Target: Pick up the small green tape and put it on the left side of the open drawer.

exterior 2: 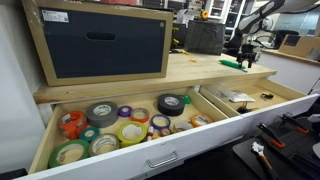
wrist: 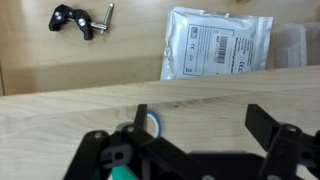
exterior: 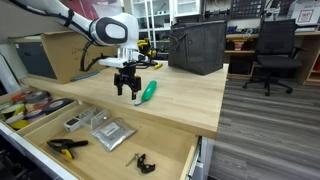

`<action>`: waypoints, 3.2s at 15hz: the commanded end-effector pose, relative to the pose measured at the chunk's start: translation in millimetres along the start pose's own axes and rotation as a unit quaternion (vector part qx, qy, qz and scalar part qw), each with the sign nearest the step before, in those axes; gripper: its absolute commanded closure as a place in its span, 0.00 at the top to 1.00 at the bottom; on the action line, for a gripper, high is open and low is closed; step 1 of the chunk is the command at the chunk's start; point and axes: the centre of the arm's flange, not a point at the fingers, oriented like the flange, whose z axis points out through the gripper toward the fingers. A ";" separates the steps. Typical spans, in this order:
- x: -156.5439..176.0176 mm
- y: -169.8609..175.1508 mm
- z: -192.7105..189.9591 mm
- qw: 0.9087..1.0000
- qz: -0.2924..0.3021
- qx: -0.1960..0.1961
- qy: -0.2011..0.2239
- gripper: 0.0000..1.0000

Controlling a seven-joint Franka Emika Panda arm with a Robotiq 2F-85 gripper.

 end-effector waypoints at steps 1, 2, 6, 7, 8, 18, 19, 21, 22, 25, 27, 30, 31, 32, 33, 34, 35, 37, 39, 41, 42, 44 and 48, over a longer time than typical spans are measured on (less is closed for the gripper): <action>-0.1 0.0 0.2 1.000 0.000 0.000 0.000 1.00; -0.1 -0.1 0.2 1.000 0.000 0.000 0.000 1.00; -0.1 -0.1 0.3 1.000 0.000 0.000 0.000 1.00; -0.1 -0.1 0.3 1.000 0.000 0.000 0.000 1.00; -0.1 -0.1 0.3 1.000 0.000 0.000 0.000 1.00; 9.5 0.1 -0.8 0.999 0.003 -0.006 0.047 1.00; 10.0 -0.3 -1.4 0.999 0.001 -0.007 0.051 1.00; 7.9 -2.3 -0.7 0.999 -0.004 -0.002 0.048 1.00; 5.3 -2.7 0.3 0.999 -0.006 -0.002 0.049 1.00; 4.7 -0.4 8.4 0.999 -0.007 -0.004 0.045 1.00; 5.3 1.5 12.4 0.999 -0.007 -0.005 0.046 1.00; 7.6 2.5 18.3 0.999 -0.008 -0.009 0.050 1.00; 8.5 1.9 20.0 0.998 -0.009 -0.010 0.055 1.00; 9.7 1.0 21.2 0.998 -0.008 -0.009 0.056 1.00; 11.0 -0.1 22.6 0.998 -0.009 -0.011 0.060 1.00; 11.8 -0.7 23.8 0.998 -0.009 -0.011 0.061 1.00; 12.0 -1.5 23.5 0.998 -0.010 -0.011 0.062 1.00; 11.2 -4.2 22.2 0.998 -0.012 -0.010 0.062 1.00; 9.4 -7.4 20.1 0.998 -0.015 -0.007 0.061 1.00; 8.2 -10.6 18.4 0.998 -0.017 -0.005 0.060 1.00; 8.0 -12.4 17.7 0.998 -0.019 -0.005 0.060 1.00; 6.5 -16.7 13.9 0.998 -0.023 -0.004 0.059 1.00; 6.0 -24.5 11.4 0.998 -0.030 -0.002 0.059 1.00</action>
